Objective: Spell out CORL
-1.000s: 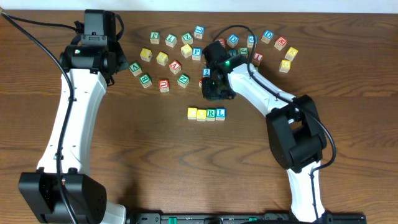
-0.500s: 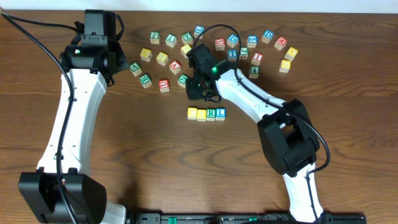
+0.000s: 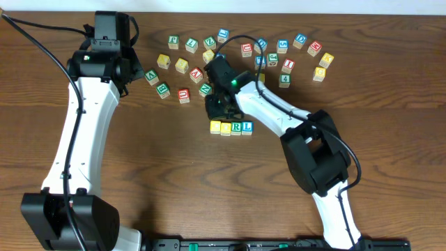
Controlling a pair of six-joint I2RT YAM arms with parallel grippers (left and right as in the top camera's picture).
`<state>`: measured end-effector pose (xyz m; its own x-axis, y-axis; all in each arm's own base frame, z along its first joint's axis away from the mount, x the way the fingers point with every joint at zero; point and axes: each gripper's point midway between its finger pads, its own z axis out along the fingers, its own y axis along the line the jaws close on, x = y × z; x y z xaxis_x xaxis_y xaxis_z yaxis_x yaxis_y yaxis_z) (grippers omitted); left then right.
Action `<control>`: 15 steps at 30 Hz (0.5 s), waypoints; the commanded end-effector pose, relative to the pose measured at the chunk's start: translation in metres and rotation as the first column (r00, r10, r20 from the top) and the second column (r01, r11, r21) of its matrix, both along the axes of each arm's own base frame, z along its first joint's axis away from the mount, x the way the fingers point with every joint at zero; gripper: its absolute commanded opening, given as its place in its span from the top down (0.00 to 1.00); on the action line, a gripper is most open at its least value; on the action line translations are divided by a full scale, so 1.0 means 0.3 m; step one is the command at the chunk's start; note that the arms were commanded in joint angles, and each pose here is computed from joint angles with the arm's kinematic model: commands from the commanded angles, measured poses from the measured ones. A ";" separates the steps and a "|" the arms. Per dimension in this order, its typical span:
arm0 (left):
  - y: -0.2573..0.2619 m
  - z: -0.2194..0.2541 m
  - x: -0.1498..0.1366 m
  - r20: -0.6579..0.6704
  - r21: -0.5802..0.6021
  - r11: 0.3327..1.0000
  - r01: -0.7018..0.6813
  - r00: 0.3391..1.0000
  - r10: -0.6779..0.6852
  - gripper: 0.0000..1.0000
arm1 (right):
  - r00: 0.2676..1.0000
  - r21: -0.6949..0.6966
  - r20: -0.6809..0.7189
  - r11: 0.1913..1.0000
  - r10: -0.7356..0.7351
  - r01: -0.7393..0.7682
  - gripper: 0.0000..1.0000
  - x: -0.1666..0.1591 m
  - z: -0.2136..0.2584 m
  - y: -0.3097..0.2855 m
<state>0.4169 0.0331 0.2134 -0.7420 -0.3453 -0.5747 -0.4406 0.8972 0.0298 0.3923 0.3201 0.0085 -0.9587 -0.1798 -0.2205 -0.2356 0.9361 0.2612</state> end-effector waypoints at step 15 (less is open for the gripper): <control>0.015 -0.007 -0.012 -0.014 0.024 1.000 -0.003 1.000 0.003 0.53 | 0.999 0.012 -0.032 1.000 0.025 -0.024 0.92 -0.038 0.001 0.036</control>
